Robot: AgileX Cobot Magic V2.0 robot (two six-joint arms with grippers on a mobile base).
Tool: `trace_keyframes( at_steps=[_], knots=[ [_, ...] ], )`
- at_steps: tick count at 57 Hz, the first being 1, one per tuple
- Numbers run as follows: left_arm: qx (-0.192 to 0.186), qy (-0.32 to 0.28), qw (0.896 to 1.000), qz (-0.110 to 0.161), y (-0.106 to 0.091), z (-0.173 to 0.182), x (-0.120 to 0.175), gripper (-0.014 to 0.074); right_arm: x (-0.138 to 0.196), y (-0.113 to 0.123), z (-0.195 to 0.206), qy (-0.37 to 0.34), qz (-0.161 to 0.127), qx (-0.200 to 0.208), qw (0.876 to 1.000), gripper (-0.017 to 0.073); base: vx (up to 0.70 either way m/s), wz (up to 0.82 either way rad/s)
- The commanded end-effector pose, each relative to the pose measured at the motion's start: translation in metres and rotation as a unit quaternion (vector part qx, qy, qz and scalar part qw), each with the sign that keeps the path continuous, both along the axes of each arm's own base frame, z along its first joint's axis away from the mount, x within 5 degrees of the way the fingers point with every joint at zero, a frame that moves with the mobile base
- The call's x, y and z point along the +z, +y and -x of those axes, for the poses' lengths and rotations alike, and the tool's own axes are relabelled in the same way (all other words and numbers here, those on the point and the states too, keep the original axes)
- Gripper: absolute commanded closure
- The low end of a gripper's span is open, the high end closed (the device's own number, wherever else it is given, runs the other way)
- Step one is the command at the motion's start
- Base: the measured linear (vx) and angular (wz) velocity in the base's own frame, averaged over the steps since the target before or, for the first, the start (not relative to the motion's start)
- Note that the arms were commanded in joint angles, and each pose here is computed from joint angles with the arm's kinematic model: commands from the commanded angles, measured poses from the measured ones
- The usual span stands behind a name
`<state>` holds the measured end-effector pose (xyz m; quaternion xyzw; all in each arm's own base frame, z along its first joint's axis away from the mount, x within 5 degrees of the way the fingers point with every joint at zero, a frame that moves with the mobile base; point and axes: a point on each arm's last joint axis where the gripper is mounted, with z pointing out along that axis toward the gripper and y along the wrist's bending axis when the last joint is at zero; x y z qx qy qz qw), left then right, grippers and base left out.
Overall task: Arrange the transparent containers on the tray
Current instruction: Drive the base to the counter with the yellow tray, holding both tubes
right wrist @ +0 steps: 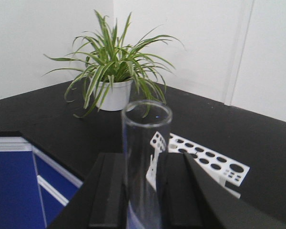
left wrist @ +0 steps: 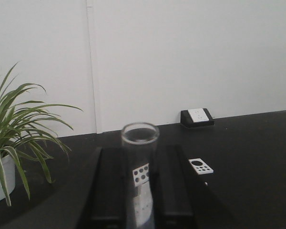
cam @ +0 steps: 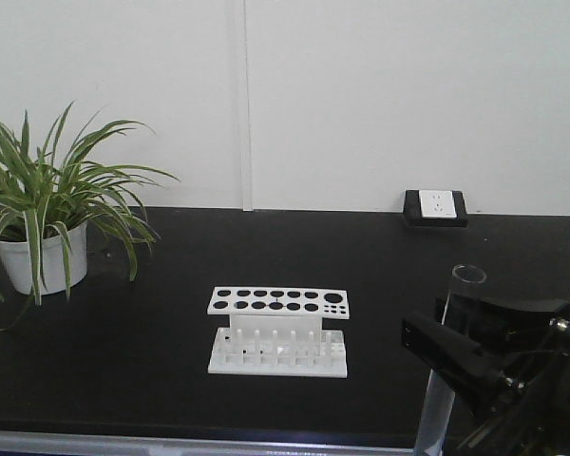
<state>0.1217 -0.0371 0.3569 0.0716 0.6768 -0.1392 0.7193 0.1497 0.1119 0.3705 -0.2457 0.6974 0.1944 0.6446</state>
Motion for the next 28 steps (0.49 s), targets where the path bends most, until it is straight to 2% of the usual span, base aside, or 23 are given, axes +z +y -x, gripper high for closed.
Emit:
trace_keyframes(
  at_steps=[1, 28],
  knots=[
    [-0.01, -0.052, 0.998, 0.022, -0.001, 0.0033, 0.0186, 0.048, 0.02, -0.001, 0.0036, -0.055, -0.029, 0.01, 0.998, 0.0432, -0.35, 0.05],
    [-0.01, -0.053, 0.998, 0.023, -0.001, 0.0033, 0.0187, 0.048, 0.02, -0.001, 0.0036, -0.055, -0.029, 0.01, 0.998, 0.0432, -0.38, 0.05]
  ],
)
